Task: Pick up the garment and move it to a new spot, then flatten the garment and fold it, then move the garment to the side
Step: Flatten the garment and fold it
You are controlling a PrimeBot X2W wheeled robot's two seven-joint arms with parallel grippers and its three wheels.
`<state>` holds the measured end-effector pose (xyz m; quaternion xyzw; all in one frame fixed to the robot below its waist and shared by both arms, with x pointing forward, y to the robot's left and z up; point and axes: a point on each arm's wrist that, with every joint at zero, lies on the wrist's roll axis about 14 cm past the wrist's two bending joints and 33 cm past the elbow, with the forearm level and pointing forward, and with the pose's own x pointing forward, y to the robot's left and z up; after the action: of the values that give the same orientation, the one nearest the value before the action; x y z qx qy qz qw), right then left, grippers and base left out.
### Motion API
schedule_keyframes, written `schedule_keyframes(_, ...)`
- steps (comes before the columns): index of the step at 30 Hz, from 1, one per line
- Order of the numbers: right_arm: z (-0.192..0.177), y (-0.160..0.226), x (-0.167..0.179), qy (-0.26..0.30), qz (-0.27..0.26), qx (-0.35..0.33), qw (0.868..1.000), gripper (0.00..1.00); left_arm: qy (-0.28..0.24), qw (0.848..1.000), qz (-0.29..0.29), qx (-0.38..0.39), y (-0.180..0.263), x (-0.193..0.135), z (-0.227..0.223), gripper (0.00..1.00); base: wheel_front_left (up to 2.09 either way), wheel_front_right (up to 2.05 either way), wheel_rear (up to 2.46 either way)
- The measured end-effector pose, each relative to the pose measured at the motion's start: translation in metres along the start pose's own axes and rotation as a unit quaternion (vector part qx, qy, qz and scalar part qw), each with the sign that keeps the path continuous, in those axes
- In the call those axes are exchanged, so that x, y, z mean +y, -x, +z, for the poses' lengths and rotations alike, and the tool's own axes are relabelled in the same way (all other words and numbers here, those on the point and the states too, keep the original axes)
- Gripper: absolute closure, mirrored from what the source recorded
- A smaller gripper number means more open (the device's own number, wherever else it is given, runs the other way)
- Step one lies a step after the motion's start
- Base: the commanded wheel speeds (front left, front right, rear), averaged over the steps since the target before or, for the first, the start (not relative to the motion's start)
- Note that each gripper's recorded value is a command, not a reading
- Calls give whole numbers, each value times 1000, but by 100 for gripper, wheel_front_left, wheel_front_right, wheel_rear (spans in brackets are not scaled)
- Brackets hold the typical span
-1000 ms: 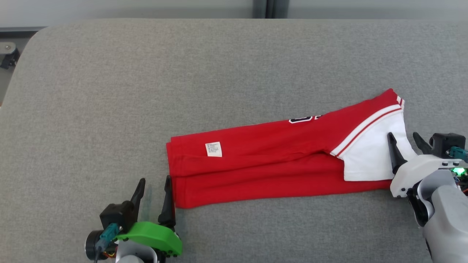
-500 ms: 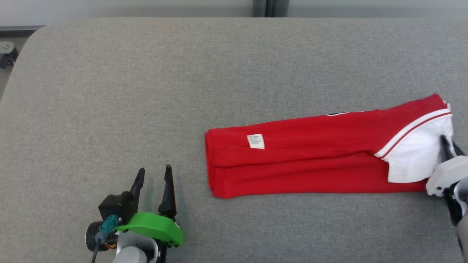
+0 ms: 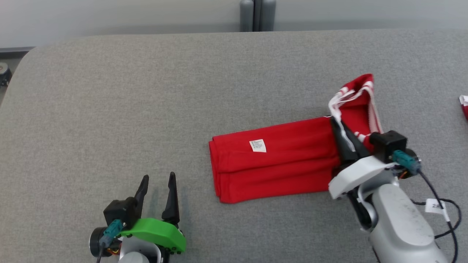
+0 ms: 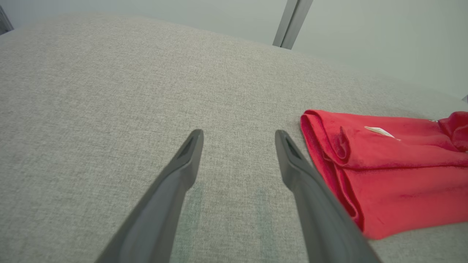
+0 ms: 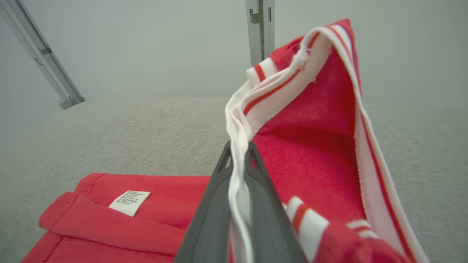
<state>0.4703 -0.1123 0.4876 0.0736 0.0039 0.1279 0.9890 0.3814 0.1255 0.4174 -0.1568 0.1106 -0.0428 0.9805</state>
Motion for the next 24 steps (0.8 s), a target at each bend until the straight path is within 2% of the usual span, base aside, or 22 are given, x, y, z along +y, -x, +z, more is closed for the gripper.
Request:
schedule_keyframes(5,-12,-1,85,-42,115,23,992,100,2,1000,4,2,4,2,-2,0,0,0,0)
schedule_keyframes(11,-20,-4,147,-49,206,50,976,100,2,1000,17,5,12,10,-3,0,0,0,0)
schedule_keyframes(12,-20,-3,156,-58,218,52,973,65,2,1000,19,5,13,11,-4,0,0,0,0)
schedule_keyframes(13,-19,-2,165,-67,229,53,970,46,2,1000,22,5,14,13,-4,0,0,0,0)
schedule_keyframes(14,-18,-3,172,-73,239,54,967,0,3,1000,26,5,16,15,-4,0,0,0,0)
schedule_keyframes(16,-15,-5,179,-79,247,51,964,0,4,1000,31,4,18,18,-3,0,0,0,0)
schedule_keyframes(19,-13,-12,167,-74,228,47,970,0,4,999,36,0,18,20,-1,0,0,0,0)
schedule_keyframes(24,5,-29,97,-35,130,9,991,0,-10,999,29,-8,13,16,5,0,0,0,0)
